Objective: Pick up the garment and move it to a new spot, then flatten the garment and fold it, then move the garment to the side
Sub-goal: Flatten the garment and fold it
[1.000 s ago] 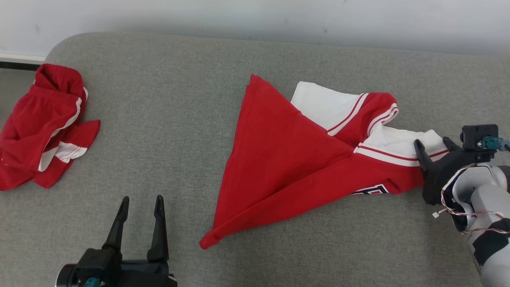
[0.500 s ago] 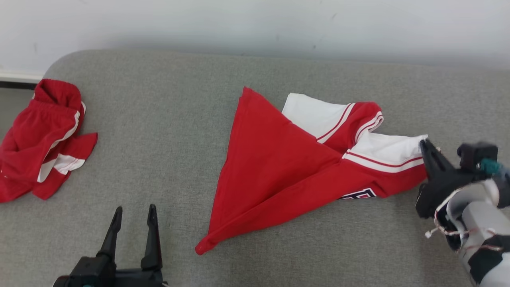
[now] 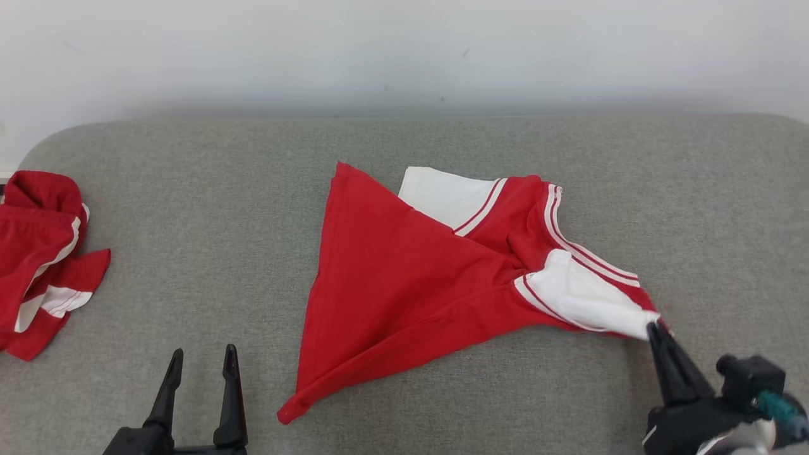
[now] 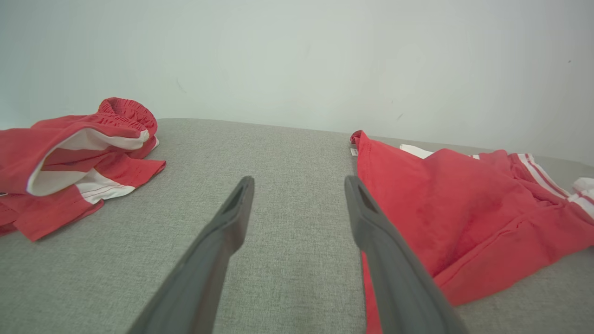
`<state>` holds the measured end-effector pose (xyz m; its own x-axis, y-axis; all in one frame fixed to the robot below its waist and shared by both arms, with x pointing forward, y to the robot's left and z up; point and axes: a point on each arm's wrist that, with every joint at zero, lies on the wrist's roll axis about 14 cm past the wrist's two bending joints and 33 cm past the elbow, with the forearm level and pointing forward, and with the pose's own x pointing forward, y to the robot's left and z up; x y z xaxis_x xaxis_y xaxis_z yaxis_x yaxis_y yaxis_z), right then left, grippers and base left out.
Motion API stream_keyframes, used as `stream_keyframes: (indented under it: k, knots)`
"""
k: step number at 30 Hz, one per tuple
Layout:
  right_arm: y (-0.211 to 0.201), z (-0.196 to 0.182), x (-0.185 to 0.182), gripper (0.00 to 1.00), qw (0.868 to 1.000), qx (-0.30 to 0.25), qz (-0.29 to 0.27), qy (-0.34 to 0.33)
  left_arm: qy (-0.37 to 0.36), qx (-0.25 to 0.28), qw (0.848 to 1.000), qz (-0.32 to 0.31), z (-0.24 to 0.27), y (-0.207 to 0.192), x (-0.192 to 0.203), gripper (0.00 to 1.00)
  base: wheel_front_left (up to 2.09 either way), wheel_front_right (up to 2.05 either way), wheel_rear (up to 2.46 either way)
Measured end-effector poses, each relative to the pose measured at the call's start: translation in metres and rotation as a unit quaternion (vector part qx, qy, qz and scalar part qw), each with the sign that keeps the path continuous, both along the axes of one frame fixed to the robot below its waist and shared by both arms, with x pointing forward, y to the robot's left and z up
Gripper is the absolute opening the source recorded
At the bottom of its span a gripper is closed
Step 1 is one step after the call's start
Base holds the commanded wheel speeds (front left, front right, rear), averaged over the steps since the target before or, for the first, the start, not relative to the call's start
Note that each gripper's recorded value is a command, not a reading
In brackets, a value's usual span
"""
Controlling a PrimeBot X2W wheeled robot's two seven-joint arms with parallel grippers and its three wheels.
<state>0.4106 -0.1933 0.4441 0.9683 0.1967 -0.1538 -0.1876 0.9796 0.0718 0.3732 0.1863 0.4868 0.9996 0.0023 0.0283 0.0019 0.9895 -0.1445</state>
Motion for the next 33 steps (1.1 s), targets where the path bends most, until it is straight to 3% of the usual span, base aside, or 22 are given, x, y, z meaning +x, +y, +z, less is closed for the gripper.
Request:
stream_keyframes:
  k: [2,3,4,7,20,33]
  knots:
    - [0.001,-0.01,-0.013,0.0,1.0,0.007,-0.007,0.013,0.0,0.0,1.0,-0.003,0.0,-0.002,0.001,1.0,0.0,0.0,0.0]
    - [0.001,-0.017,-0.019,0.34,1.0,0.011,-0.011,0.024,0.0,0.0,1.0,-0.005,0.0,-0.003,0.002,1.0,0.0,0.0,0.0]
    - [0.002,-0.024,-0.025,1.0,0.999,0.014,-0.015,0.034,0.0,0.0,1.0,-0.005,0.0,-0.003,0.002,1.0,0.0,0.0,0.0]
    - [0.001,-0.029,-0.033,1.0,0.999,0.017,-0.024,0.041,-0.001,-0.001,1.0,-0.01,0.0,-0.005,0.002,1.0,0.0,0.0,0.0]
    - [-0.006,0.013,-0.044,1.0,0.996,0.045,-0.064,-0.032,-0.012,0.004,1.0,-0.007,0.008,-0.001,-0.007,1.0,0.0,0.0,0.0]
    - [0.008,0.035,-0.051,1.0,0.995,0.049,-0.047,-0.068,-0.029,0.009,1.0,-0.002,0.019,0.004,-0.021,1.0,0.0,0.0,0.0]
